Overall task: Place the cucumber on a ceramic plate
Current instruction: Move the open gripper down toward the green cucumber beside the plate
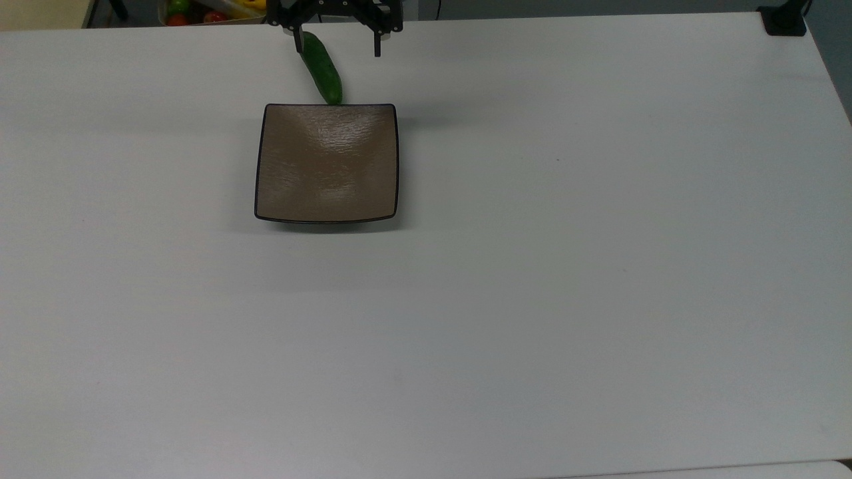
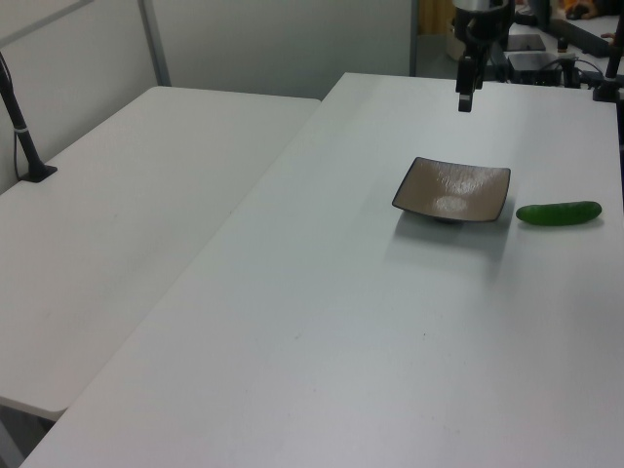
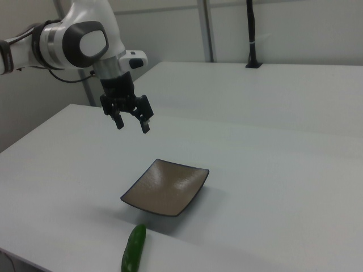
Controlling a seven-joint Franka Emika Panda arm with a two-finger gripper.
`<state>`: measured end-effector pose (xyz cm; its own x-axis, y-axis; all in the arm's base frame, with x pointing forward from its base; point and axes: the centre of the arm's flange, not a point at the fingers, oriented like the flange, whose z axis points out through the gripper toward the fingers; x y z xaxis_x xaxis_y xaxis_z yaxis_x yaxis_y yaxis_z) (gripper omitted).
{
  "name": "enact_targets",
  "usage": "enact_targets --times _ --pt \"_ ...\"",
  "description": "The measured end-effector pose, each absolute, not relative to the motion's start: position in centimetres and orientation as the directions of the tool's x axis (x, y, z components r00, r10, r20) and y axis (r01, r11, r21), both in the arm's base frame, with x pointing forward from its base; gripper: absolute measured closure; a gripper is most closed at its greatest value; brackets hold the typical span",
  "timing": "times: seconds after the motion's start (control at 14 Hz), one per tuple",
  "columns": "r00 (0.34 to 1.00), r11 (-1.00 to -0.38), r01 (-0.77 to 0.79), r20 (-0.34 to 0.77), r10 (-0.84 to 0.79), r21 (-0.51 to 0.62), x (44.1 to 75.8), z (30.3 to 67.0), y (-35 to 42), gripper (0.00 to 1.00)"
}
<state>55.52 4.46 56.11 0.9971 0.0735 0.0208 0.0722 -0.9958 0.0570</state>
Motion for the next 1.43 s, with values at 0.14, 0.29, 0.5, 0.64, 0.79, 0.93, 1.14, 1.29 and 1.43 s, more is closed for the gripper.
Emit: enact_targets --times 0.14,0.29,0.5,0.64,0.79,0.93,1.14,1.29,1.43 --pt "0.997 -0.996 0.071 0.019 0.072 0.054 55.5 56.1 4.3 0.00" --pt "0.997 -0.996 0.070 0.019 0.071 0.050 55.5 56.1 4.2 0.00" --pt "0.997 -0.996 0.070 0.019 0.071 0.050 55.5 56.1 4.0 0.00" --pt "0.997 -0.996 0.072 0.019 0.073 0.050 55.5 56.1 4.0 0.00" --pt "0.997 -0.996 0.075 0.018 0.076 0.050 55.5 56.1 4.0 0.00" --pt "0.997 -0.996 0.079 0.012 0.080 0.050 55.4 55.8 4.0 0.00" --pt "0.997 -0.995 0.082 -0.008 0.081 0.050 55.0 54.8 4.0 0.00" --pt "0.996 -0.995 0.082 -0.025 0.081 0.051 54.7 54.0 3.9 0.00" --pt "0.996 -0.996 0.077 -0.046 0.075 0.051 54.2 53.0 3.3 0.00"
